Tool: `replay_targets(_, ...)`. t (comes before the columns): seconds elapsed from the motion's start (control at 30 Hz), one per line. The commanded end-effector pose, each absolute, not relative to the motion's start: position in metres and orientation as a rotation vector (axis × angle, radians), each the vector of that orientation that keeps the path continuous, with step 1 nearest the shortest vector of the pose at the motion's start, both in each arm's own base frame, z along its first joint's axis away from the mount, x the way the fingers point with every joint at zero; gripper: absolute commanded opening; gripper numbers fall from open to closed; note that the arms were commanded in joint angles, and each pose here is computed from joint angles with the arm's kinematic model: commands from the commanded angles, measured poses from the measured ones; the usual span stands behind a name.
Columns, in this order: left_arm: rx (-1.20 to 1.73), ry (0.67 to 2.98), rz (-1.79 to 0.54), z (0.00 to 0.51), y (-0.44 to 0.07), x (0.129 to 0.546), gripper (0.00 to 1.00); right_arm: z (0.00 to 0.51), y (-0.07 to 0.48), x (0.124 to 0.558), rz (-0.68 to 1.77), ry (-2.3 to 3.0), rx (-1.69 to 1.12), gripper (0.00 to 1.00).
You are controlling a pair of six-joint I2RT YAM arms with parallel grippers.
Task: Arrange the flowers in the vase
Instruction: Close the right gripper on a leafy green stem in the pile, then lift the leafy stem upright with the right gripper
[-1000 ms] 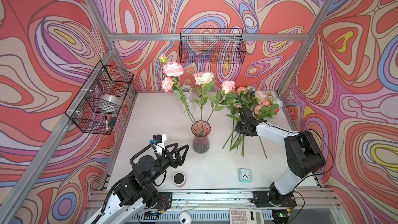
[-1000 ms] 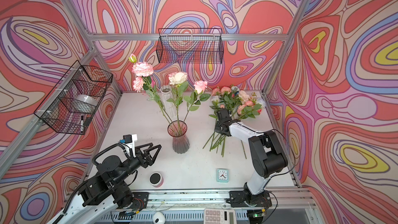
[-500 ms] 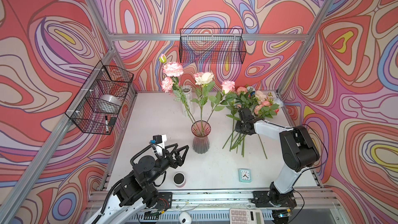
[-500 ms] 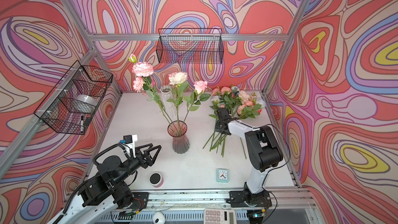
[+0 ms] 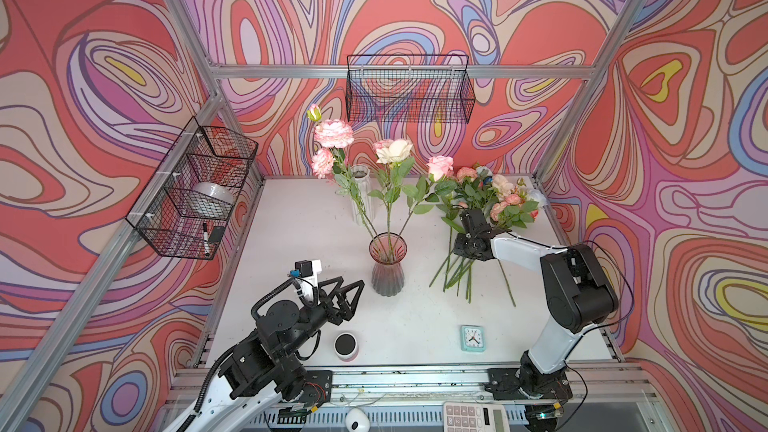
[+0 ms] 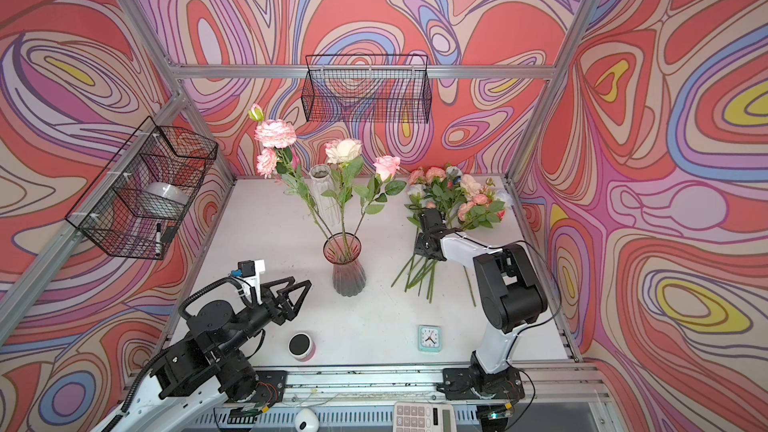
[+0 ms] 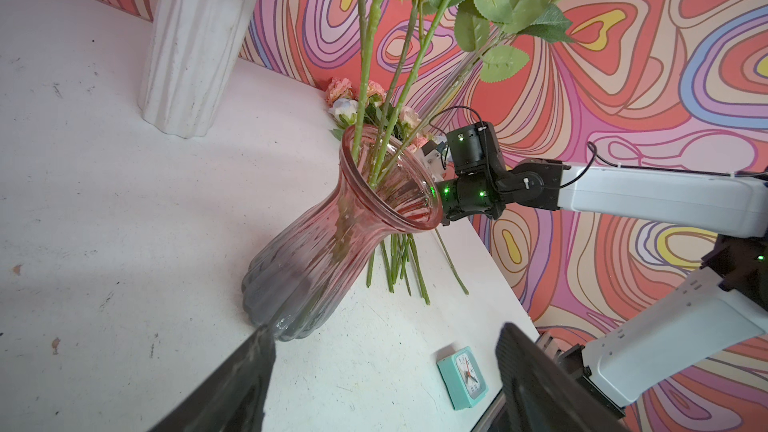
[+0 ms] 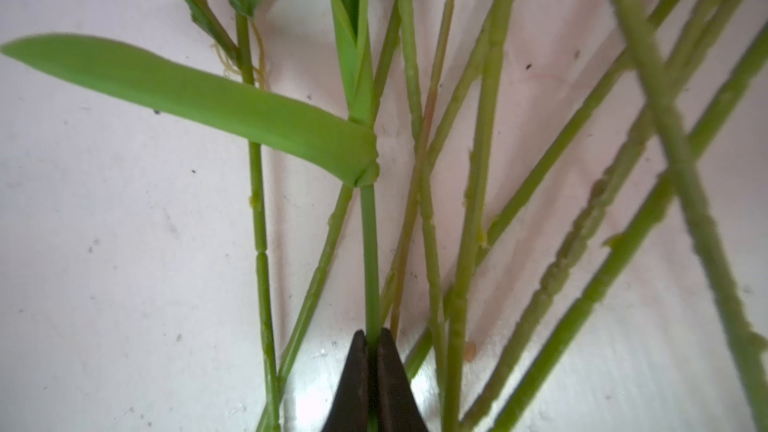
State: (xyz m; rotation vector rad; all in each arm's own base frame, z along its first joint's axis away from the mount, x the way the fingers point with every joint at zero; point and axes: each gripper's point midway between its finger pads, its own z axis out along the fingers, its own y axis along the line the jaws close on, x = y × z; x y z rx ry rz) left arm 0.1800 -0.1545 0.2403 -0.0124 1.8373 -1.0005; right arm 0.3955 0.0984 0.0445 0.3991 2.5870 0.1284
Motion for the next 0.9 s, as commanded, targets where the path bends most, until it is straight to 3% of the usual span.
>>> replay_targets(0.0,-0.013,1.835,-1.025,0.242,-0.158,0.179,0.86,0.076,0.092,0.397,0.141,2.492,0.384,0.0)
replay_targets(0.33,0.013,1.82,-1.062,0.252,-0.164,0.177,0.86,0.15,0.094,0.369,0.31,2.309,0.36,0.0)
replay_targets(0.87,0.051,1.799,-1.074,0.268,-0.168,0.176,0.86,0.379,0.12,0.282,0.762,1.631,0.028,0.0)
